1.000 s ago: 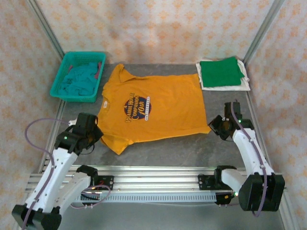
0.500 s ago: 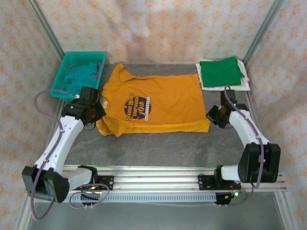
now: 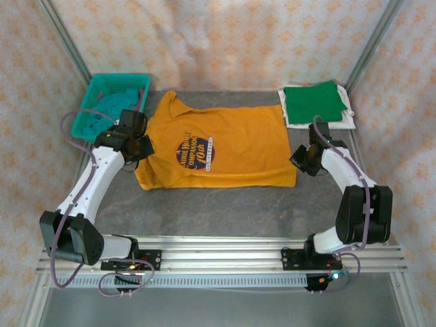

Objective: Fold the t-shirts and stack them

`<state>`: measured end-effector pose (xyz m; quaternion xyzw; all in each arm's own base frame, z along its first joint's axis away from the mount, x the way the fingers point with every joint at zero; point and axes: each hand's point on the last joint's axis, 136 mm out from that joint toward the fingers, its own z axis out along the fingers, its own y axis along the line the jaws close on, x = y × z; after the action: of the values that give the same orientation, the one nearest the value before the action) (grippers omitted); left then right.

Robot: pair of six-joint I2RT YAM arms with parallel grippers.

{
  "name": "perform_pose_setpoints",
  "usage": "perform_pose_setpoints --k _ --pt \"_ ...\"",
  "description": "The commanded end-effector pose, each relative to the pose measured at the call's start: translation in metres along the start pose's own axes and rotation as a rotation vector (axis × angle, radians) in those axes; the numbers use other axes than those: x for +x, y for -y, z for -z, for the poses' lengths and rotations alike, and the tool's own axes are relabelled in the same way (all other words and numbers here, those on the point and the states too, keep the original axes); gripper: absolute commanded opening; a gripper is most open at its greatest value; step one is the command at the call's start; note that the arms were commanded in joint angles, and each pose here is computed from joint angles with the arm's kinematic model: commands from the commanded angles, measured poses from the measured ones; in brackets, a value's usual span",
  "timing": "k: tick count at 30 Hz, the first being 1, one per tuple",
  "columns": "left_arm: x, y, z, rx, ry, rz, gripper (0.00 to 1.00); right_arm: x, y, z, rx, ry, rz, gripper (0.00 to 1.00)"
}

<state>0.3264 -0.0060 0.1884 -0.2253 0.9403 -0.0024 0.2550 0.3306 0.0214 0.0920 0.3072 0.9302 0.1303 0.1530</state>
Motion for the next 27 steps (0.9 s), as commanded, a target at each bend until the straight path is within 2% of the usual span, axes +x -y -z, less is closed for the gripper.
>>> perform_pose_setpoints --k 1,12,19,27 --pt "-0.022 -0.001 -0.001 -0.024 0.050 -0.013 0.00 -0.015 -0.008 -0.003 0.002 0.032 0.023 0.00" --pt "-0.045 0.011 -0.030 -0.067 0.051 -0.036 0.00 -0.030 -0.019 -0.025 -0.012 0.030 0.017 0.00" --pt "-0.056 0.014 -0.034 -0.076 0.064 -0.038 0.00 -0.041 -0.027 -0.026 -0.020 0.047 0.014 0.00" --pt "-0.082 0.032 -0.050 -0.072 0.074 -0.052 0.00 -0.058 -0.038 -0.038 -0.028 0.049 0.007 0.00"
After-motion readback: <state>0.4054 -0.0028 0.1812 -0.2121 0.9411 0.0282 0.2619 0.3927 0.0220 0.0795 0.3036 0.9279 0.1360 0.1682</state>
